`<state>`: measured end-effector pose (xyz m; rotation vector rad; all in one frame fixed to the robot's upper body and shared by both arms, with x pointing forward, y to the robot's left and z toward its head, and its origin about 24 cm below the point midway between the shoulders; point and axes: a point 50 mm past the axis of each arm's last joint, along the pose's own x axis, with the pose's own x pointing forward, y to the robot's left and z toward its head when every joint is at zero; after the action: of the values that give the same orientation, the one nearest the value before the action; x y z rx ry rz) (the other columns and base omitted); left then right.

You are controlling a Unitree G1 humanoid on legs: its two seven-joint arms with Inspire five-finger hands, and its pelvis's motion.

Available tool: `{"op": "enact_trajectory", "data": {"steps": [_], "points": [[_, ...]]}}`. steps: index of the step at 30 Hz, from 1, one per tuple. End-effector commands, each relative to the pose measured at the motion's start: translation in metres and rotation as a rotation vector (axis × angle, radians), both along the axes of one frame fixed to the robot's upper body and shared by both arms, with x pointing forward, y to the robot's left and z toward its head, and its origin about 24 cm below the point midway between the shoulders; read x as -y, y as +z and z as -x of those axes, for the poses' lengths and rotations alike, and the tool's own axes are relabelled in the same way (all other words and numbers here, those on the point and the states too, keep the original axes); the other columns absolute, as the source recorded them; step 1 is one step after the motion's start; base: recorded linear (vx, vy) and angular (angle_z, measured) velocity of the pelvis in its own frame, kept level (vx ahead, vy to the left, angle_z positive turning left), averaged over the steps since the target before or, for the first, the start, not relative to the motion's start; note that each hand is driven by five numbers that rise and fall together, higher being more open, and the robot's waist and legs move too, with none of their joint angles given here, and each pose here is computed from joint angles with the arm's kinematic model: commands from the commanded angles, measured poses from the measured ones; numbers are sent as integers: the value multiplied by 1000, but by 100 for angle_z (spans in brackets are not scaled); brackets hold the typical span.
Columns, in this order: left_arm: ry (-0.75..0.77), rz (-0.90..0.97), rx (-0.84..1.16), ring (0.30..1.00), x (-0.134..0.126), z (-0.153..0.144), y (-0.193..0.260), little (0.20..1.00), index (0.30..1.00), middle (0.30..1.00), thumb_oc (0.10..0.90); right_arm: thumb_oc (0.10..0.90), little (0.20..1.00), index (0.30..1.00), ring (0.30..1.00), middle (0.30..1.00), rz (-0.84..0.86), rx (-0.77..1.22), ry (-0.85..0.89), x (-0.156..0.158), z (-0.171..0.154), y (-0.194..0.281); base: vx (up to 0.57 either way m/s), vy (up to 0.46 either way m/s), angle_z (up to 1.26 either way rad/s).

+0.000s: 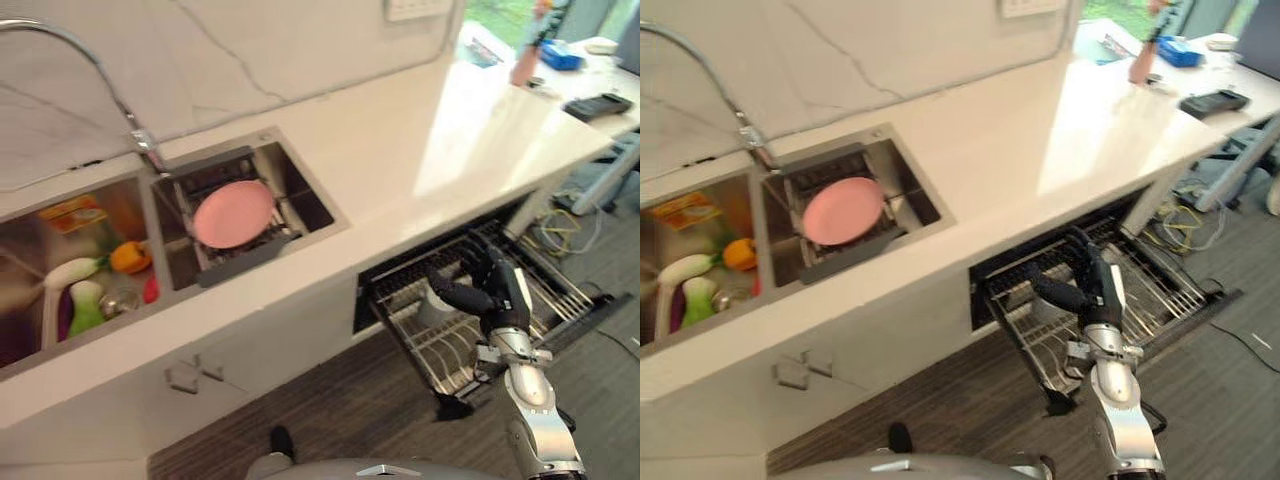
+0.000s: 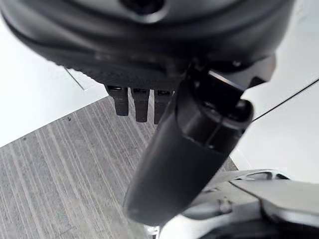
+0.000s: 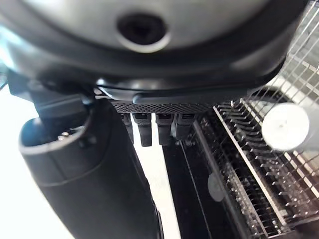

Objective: Place the dishes in the dishwasher.

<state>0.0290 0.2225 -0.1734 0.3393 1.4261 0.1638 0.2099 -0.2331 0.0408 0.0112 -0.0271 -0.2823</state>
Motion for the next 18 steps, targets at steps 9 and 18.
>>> {"op": "enact_trajectory", "data": {"steps": [9, 18], "points": [[-143, 19, 139, 900, 9, -58, 6, 900, 900, 900, 800, 800, 900, 900, 900, 900, 234, 470, 104, -20, -23, 97, 71, 147, 32], [-202, 17, 52, 900, 5, -37, 3, 900, 900, 900, 800, 800, 900, 900, 900, 900, 265, 355, 257, -32, -26, 77, 117, -98, 40]]}}
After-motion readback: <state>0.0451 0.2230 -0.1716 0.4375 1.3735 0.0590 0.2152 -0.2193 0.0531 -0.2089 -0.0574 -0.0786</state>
